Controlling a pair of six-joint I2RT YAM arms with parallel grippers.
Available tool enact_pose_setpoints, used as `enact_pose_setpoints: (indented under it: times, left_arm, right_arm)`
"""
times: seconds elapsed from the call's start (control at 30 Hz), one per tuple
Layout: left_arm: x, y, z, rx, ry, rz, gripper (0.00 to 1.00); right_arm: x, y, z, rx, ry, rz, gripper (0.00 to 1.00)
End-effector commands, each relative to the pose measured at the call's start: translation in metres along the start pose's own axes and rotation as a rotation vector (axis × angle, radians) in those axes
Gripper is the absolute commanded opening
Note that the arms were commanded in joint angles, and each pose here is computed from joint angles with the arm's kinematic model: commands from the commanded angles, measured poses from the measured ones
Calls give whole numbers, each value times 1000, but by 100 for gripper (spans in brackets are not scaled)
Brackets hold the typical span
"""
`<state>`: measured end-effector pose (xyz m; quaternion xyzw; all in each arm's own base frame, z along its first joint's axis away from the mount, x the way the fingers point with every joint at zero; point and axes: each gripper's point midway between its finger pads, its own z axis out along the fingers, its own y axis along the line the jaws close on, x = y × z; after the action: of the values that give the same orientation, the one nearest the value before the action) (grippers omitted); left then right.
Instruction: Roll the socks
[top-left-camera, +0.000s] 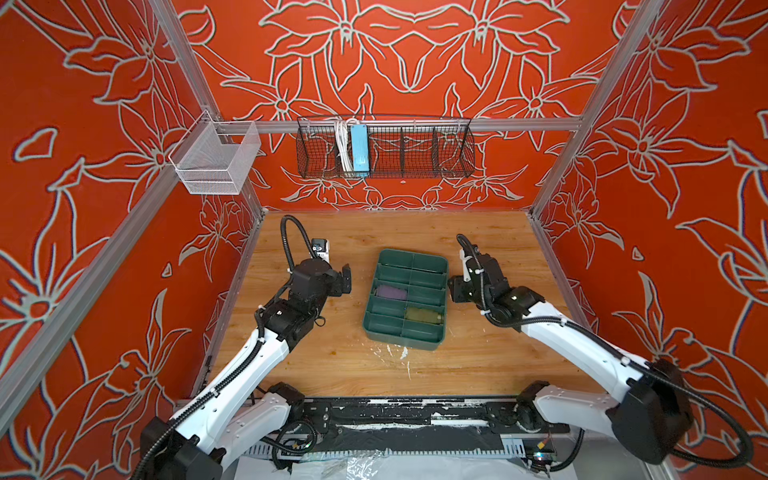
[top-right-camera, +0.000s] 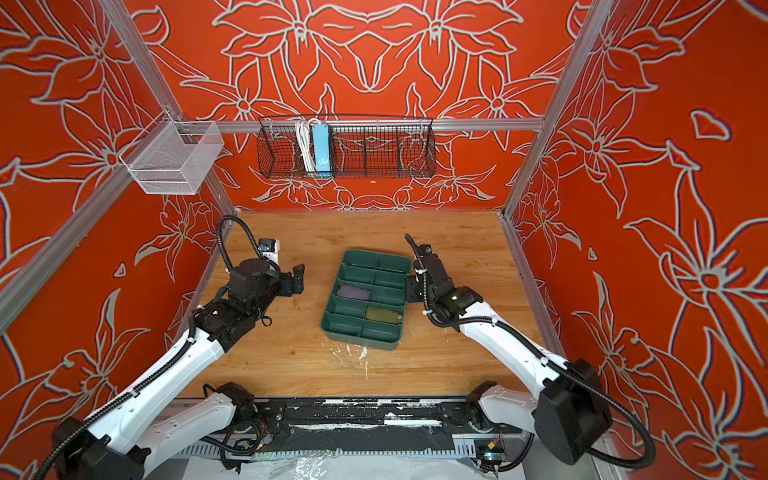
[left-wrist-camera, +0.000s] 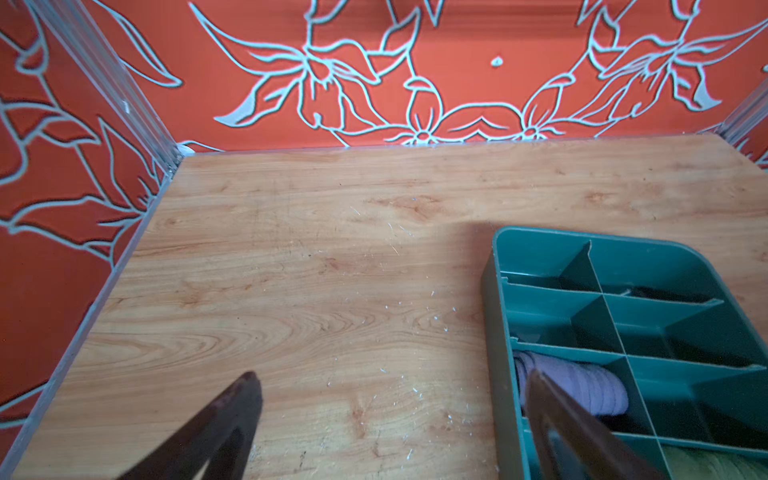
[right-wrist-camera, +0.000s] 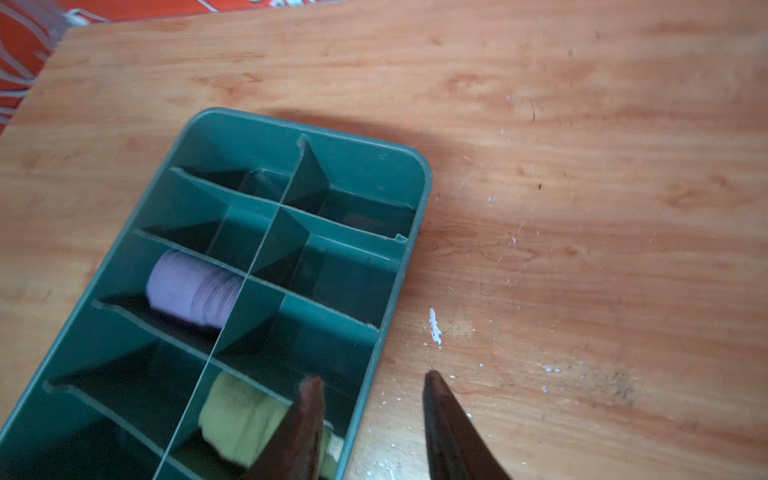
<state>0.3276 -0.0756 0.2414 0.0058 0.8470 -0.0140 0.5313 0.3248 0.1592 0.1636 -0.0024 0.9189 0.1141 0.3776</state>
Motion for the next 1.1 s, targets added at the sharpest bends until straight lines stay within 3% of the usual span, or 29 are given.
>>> enact_pose_setpoints:
  times: [0.0, 0.13, 0.27, 0.57, 0.63, 0.9, 1.07]
  left_arm:
    - [3, -4, 2, 26, 13, 14, 97]
    - [16, 1, 4, 3, 38, 10, 98]
    - [22, 8, 6, -36, 48, 18, 97]
    - [24, 10, 9, -52, 52, 33, 97]
    - [31, 8, 17, -57, 79, 44, 97]
    - [26, 8, 23, -67, 64, 43, 97]
    - [14, 28, 23, -180, -7, -115, 97]
  right_arm:
    - [7, -6, 14, 61, 61, 131, 41]
    - [20, 11, 37, -3, 128, 176, 36]
    - [26, 12, 52, 17, 154, 191, 23]
    - [31, 12, 72, 50, 182, 179, 12]
    - [27, 14, 76, 51, 178, 178, 5]
    - [-26, 37, 106, 57, 115, 115, 0]
    - [-81, 51, 141, 45, 71, 35, 0]
